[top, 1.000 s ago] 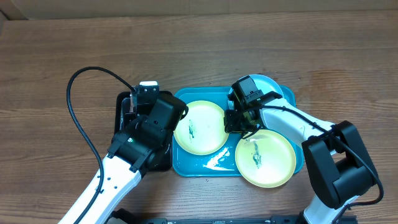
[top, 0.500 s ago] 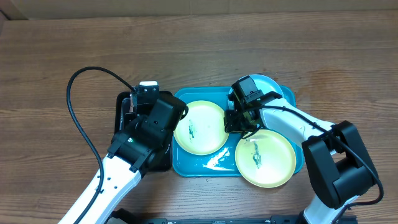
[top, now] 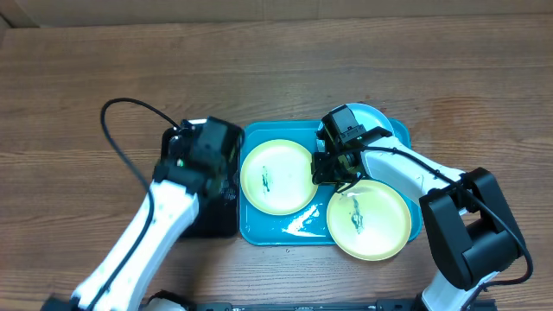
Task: Clean dirty plates on tray and stack at the side
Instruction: 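Lift the sponge with the left gripper and carry it to the upper-left yellow plate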
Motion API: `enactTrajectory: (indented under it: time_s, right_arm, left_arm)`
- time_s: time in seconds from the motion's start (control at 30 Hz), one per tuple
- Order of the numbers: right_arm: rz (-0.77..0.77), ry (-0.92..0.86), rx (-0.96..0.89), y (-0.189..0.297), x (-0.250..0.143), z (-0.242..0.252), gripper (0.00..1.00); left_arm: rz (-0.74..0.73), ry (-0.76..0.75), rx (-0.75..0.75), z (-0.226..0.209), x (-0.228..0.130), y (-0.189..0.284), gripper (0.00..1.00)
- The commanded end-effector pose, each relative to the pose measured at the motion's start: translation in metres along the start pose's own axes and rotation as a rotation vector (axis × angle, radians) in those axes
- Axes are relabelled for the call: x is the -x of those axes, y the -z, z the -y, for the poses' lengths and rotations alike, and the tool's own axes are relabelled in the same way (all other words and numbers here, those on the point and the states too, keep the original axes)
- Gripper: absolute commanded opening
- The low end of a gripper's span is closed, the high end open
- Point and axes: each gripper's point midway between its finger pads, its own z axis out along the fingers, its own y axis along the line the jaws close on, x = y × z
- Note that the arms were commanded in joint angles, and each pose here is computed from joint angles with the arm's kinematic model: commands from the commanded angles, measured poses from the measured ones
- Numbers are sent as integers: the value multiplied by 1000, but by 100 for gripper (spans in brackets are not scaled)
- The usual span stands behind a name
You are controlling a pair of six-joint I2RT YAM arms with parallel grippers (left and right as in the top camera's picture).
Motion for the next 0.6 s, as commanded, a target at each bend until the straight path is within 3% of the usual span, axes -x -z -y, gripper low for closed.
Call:
enactTrajectory:
  time_s: [0.0,0.2,0.43,0.57]
  right_arm:
    - [-2,9,15,-1,-2,-4,8]
    - [-2,10,15,-1,-2,-4,8]
    - [6,13,20,-1,1,-5,8]
    - [7,14,20,-1,1,-5,8]
  left_arm:
    - [-184,67,-156,26,-18,-18,4]
    - [-184,56,-218,35,-12,-17,4]
    - [-194,-28,-597,91,-1,31,4]
    - [-199,-64,-661,111,-3,35,4]
